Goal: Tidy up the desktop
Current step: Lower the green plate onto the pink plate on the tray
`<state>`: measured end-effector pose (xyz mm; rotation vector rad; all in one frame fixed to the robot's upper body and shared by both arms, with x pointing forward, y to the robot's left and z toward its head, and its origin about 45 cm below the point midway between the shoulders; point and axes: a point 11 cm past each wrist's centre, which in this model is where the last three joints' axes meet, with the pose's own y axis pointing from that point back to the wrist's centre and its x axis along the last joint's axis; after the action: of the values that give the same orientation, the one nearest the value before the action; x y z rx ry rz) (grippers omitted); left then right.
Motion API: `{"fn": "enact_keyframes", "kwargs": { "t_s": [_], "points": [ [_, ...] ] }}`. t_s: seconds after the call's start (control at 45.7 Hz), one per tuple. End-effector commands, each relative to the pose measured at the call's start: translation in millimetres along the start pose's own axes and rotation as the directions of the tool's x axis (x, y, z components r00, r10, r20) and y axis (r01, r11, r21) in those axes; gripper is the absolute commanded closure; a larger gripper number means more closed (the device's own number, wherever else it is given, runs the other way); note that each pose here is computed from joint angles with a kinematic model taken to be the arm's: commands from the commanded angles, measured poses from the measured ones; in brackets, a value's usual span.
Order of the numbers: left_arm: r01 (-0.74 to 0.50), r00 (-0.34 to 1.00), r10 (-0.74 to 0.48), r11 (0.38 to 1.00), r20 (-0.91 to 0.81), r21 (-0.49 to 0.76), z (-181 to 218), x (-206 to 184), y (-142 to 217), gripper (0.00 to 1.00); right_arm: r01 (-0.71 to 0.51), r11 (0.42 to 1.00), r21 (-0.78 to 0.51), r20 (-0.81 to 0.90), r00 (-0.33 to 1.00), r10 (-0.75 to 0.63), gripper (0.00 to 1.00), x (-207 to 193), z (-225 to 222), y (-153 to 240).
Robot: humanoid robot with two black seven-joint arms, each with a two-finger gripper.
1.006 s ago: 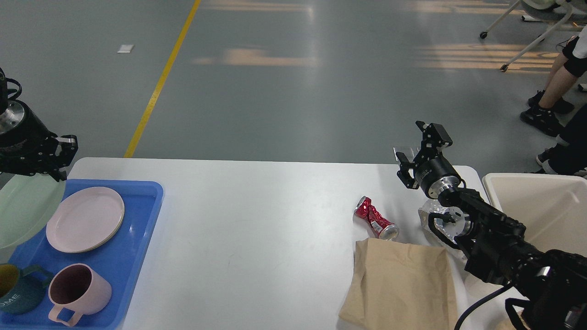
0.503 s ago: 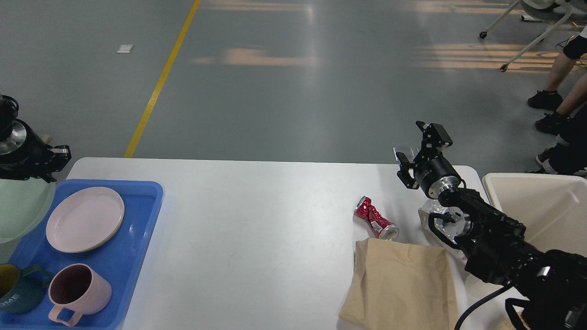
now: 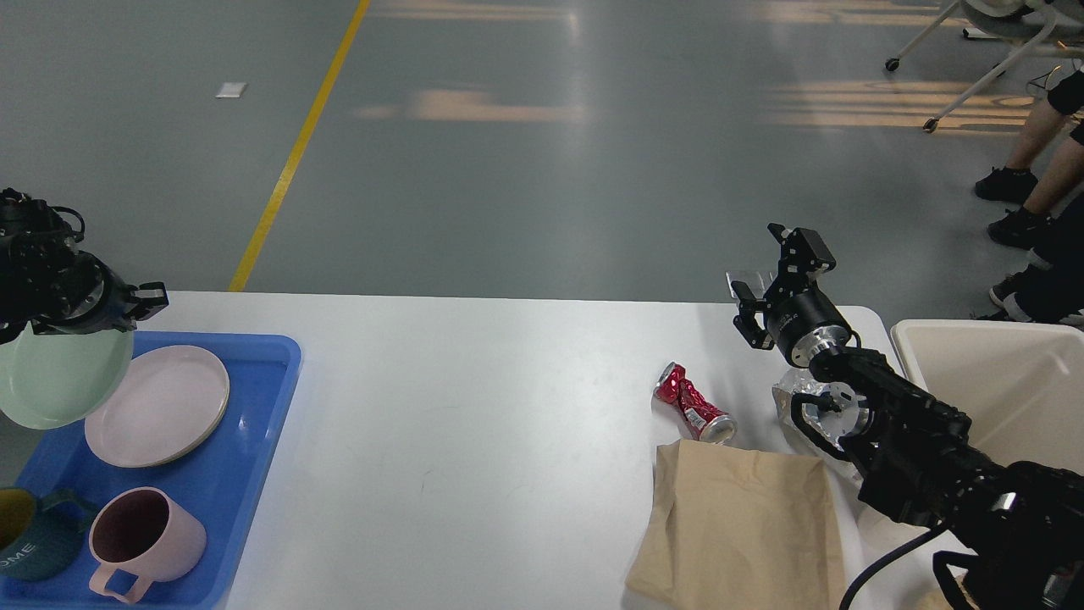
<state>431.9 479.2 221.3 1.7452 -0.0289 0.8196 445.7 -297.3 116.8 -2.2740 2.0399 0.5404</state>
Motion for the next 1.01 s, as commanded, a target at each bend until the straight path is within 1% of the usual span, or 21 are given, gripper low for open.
{"fn": "enact_keyframes", "kwargs": {
  "t_s": [0.0, 0.219, 0.525, 0.984],
  "points": [
    [-0.042, 0.999, 0.042, 0.999, 0.018, -0.018, 15, -9, -12, 1.00, 0.000, 1.000, 0.000, 0.000, 1.000, 0.000, 0.00, 0, 0, 0],
    [-0.062, 0.997, 0.065, 0.997, 0.050, -0.049, 40, -26, -24, 1.00, -0.001, 1.000, 0.000, -0.001, 1.000, 0.001, 0.00, 0, 0, 0],
    [-0.033, 0.995, 0.039, 0.997, 0.088, -0.073, 63, -48, -33, 1.00, 0.000, 1.000, 0.000, 0.000, 1.000, 0.000, 0.00, 0, 0, 0],
    [0.032, 0.995, -0.028, 0.999, 0.098, -0.039, 48, -82, -52, 0.99, 0.000, 1.000, 0.000, 0.000, 1.000, 0.000, 0.00, 0, 0, 0]
  ]
}}
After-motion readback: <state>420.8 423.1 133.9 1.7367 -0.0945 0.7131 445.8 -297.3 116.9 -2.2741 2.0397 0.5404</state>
